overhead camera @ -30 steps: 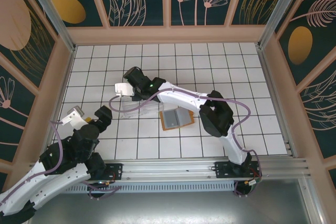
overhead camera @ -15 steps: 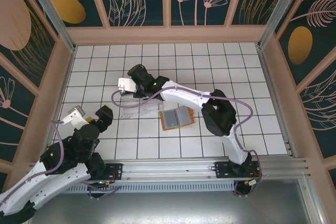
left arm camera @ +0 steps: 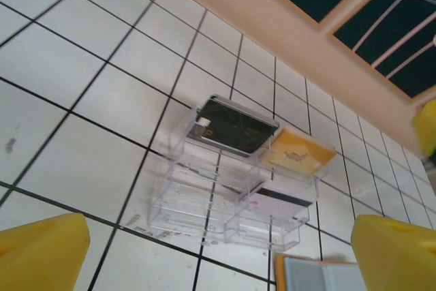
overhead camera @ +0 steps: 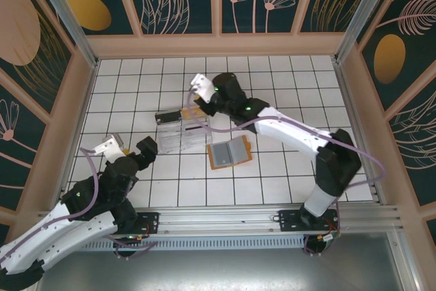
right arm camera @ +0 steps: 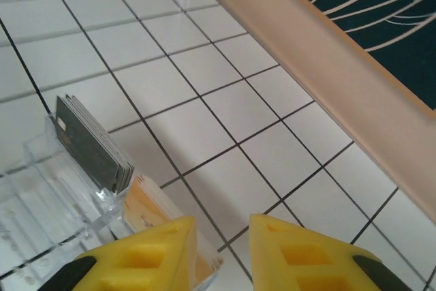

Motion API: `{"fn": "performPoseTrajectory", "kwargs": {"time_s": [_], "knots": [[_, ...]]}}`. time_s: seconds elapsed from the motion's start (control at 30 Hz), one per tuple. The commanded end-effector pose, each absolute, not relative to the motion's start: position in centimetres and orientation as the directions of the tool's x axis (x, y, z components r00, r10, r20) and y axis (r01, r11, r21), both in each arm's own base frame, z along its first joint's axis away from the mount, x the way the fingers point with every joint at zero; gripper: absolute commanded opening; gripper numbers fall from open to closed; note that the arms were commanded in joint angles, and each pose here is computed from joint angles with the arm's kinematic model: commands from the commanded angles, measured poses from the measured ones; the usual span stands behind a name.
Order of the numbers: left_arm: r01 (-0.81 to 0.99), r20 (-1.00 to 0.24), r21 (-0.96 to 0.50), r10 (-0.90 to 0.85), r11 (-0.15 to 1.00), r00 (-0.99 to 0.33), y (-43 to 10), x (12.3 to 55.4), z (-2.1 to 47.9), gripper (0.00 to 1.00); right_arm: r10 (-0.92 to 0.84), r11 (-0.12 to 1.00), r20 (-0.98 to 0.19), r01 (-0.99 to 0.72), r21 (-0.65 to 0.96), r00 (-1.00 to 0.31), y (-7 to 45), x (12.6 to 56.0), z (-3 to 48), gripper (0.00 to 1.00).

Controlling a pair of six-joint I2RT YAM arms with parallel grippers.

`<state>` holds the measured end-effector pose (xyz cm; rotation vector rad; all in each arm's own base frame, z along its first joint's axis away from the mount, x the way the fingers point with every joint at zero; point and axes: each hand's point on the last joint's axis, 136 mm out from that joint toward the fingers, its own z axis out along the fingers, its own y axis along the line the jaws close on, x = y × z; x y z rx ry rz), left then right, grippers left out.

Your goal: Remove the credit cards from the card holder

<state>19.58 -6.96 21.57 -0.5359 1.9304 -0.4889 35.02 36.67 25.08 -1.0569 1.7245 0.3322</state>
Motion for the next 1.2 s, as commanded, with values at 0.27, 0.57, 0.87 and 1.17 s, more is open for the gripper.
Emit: {"fn": "performPoseTrajectory", "kwargs": {"time_s": [0.27, 0.57, 0.87, 1.17], "knots": [[0.021, -0.705, -0.582, -0.491, 0.813, -0.512, -14.7, 21.6, 20.0, 0.97, 0.079, 0.732, -0.793, -0.505, 0.457, -0.605, 26.4, 33.3, 22.9, 0.28], [0.062, -0.588, -0.642, -0.440, 0.764, -0.679, -21.2, 22.1, 15.5, 0.85, 0.085, 0.783, -0.642, -0.348, 0.516, -0.762, 22.7, 27.8, 14.0, 0.31], [0.050, -0.540, -0.616, -0.375, 0.786, -0.754, -24.1, 22.7, 12.4, 0.81, -0.006, 0.870, -0.578, -0.290, 0.400, -0.816, 21.8, 25.4, 7.6, 0.33], [0.043, -0.512, -0.609, -0.352, 0.792, -0.784, -25.3, 22.9, 10.8, 0.85, -0.046, 0.920, -0.543, -0.248, 0.304, -0.838, 20.8, 23.8, 4.1, 0.29]]}}
